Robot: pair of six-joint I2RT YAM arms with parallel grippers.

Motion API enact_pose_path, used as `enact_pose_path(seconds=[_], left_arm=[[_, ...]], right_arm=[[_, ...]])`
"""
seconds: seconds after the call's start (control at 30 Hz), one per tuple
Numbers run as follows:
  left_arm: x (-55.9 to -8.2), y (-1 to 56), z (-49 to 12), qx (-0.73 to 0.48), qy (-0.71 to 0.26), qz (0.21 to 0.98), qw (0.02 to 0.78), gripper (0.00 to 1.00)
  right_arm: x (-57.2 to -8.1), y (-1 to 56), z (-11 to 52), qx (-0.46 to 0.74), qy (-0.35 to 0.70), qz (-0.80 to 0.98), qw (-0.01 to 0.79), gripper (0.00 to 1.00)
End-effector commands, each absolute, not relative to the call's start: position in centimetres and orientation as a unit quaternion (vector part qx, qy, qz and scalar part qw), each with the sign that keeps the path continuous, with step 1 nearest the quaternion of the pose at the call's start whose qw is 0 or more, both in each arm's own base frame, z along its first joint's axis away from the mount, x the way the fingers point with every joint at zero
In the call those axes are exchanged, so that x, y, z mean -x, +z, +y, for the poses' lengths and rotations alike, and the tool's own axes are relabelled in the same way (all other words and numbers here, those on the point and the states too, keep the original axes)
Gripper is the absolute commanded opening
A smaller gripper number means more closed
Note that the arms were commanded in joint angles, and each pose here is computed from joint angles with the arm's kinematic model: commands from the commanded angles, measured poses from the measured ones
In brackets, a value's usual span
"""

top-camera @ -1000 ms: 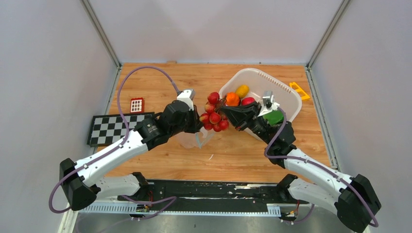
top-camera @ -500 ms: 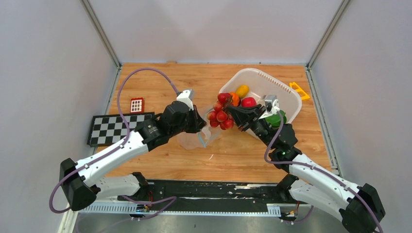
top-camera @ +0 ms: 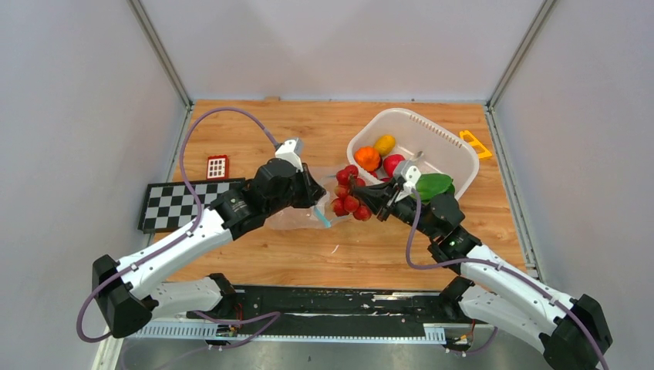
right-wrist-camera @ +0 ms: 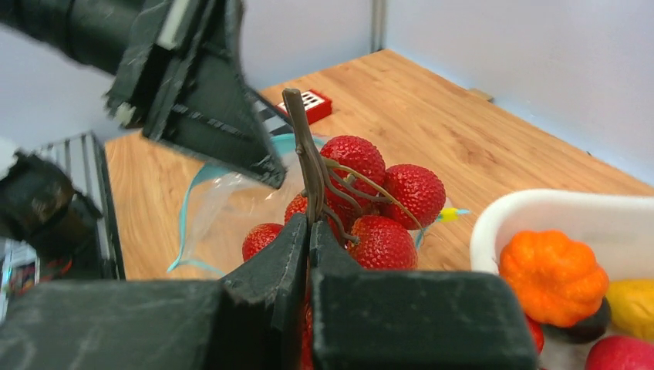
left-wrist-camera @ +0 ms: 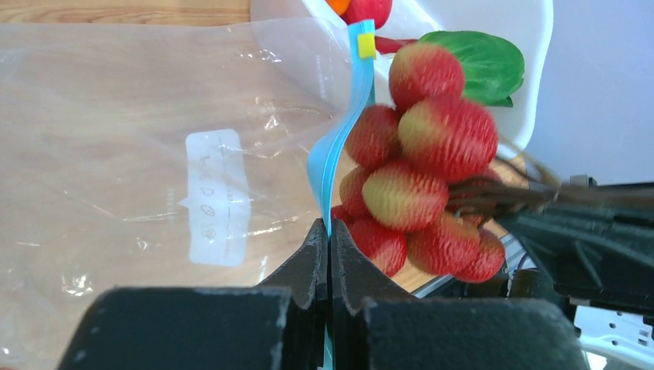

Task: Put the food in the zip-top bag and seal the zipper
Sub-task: Place the fake fruit in the zipper food storage bag.

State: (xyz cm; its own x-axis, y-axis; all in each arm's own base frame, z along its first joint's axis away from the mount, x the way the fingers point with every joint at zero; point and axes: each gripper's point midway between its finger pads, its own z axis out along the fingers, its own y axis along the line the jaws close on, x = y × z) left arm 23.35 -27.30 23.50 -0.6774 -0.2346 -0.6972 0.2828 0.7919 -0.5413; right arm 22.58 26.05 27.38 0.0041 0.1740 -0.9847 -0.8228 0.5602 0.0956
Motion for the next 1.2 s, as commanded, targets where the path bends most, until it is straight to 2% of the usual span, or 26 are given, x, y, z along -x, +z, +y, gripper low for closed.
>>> enact_pose_path(seconds=[0.0, 0.23, 0.57, 0.83, 1.07, 1.17], left_arm=[[-24.1, 25.9, -26.9, 0.012, -0.343, 0.835, 0.430, 0.00], [-24.4, 25.9, -26.8, 0.012, -0.341, 0.838, 0.426, 0.00], [-23.7, 26.6, -27.5, -0.013, -0.363, 0.831, 0.421, 0.00], [-23.1, 26.3, -27.7, -0.031, -0.373, 0.828, 0.417, 0.00], [-23.0, 24.7, -28.8, -0.047, -0.377, 0.836, 0.396, 0.00], [-23.0, 24.2, -29.2, -0.051, -0.382, 0.837, 0.389, 0.00]], right_arm=[[-19.3, 29.8, 27.4, 0.404, 0.384, 0.512, 0.653, 0.00], [-17.5, 28.4, 27.6, 0.435, 0.401, 0.487, 0.643, 0.00], [-20.6, 25.8, 28.8, 0.451, 0.363, 0.556, 0.597, 0.00], [-24.3, 26.5, 29.2, 0.375, 0.346, 0.612, 0.605, 0.00], [-24.3, 29.8, 29.8, 0.250, 0.445, 0.598, 0.617, 0.00], [-25.3, 30.6, 29.0, 0.145, 0.483, 0.610, 0.611, 0.00]])
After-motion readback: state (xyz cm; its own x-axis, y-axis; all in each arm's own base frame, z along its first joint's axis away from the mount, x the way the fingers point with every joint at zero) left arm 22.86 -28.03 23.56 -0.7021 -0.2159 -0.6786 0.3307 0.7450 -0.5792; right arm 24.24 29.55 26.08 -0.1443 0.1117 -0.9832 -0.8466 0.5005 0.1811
